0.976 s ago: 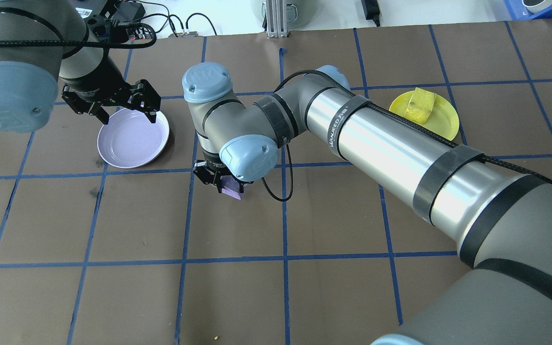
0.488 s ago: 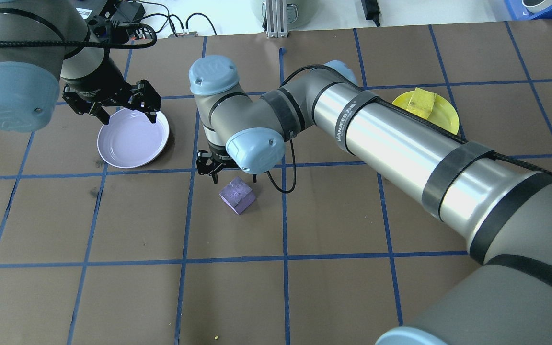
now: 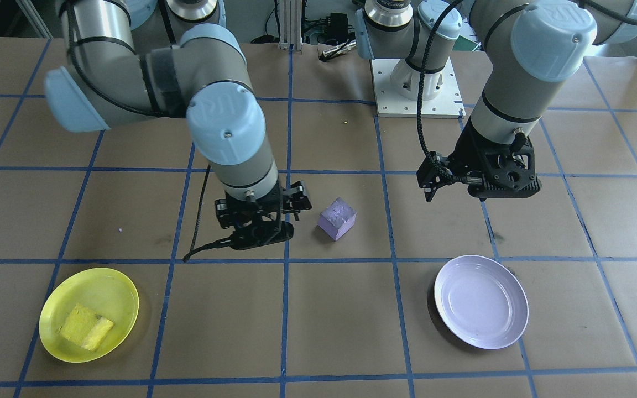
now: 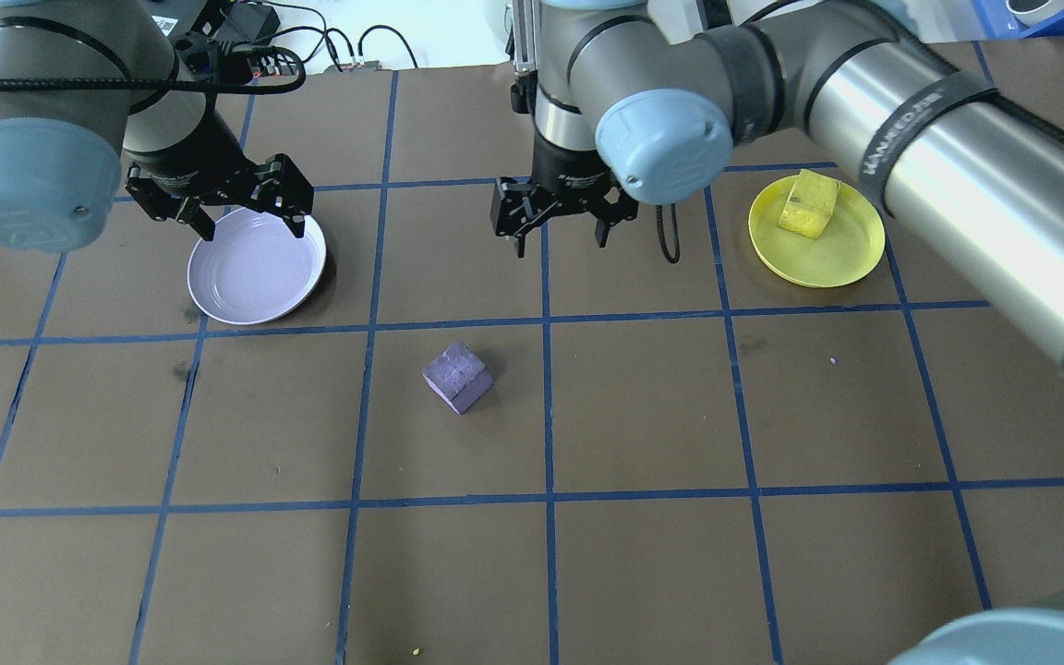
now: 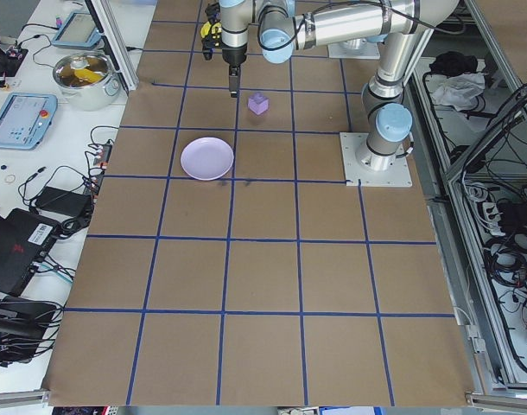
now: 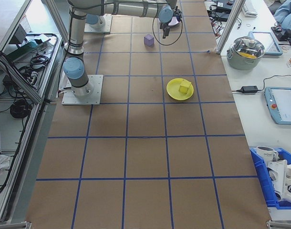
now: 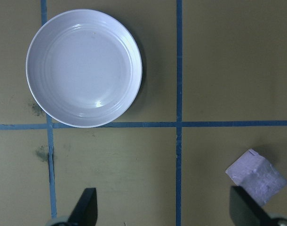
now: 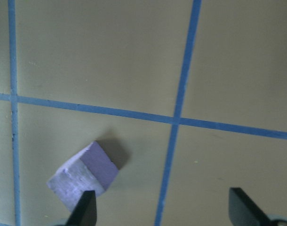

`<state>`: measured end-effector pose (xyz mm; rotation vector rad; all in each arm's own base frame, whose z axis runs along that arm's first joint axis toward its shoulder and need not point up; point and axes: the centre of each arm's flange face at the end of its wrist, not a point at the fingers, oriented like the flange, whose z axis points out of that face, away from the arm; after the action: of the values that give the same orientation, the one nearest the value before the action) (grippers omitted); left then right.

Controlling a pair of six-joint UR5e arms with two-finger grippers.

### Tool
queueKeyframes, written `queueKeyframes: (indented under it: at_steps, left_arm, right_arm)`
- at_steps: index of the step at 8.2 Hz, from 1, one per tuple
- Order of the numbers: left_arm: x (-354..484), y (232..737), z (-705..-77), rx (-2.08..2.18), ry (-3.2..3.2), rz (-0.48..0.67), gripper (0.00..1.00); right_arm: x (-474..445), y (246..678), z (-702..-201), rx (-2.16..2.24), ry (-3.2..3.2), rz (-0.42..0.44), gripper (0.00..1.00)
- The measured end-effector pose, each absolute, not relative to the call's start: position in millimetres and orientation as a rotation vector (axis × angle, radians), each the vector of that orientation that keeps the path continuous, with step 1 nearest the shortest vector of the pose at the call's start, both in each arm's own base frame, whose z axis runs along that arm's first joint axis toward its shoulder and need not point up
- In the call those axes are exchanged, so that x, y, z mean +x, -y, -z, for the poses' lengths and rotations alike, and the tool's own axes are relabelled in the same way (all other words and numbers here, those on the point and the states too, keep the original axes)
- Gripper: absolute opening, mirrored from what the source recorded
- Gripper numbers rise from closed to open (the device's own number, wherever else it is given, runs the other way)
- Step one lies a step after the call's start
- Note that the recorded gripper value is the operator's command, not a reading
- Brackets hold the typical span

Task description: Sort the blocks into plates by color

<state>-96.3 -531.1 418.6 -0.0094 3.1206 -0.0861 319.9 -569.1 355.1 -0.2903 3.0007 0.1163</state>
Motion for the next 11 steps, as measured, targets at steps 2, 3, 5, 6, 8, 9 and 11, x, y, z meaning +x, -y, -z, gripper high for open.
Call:
queueKeyframes:
  at_steps: [2,3,5,6,8,9,11]
  left_arm:
    - [-110.1,536.0,-404.2,0.019,-3.141,0.051,1.00]
    - [-125.8,536.9,-395.4,0.049,-3.160,0.028,1.00]
    - [-164.6,535.1,-372.4,0.128,-3.180,-0.044,1.00]
    - [-181.9,534.4,-356.2,0.140,-3.179,-0.093,1.00]
    - [-202.8,539.1,-321.8,-0.043,-3.168,-0.195,1.00]
    - [-207.1,541.6,-307.5,-0.163,-3.165,-0.241,1.00]
    - [-215.3,547.1,-280.1,-0.486,-3.155,-0.353,1.00]
  right_arm:
    - [220.5,579.0,-417.3,-0.449,-2.975,-0.030,1.00]
    - [187.9,564.4,-449.2,-0.460,-2.978,-0.028,1.00]
    - [160.8,516.7,-506.5,-0.467,-3.023,-0.028,1.00]
    - [158.4,503.4,-521.2,-0.474,-3.030,-0.002,1.00]
    - [158.3,500.0,-529.7,-0.489,-3.035,0.058,1.00]
    - [158.1,499.5,-531.6,-0.494,-3.039,0.074,1.00]
    - [158.4,490.1,-541.9,-0.501,-3.037,0.104,1.00]
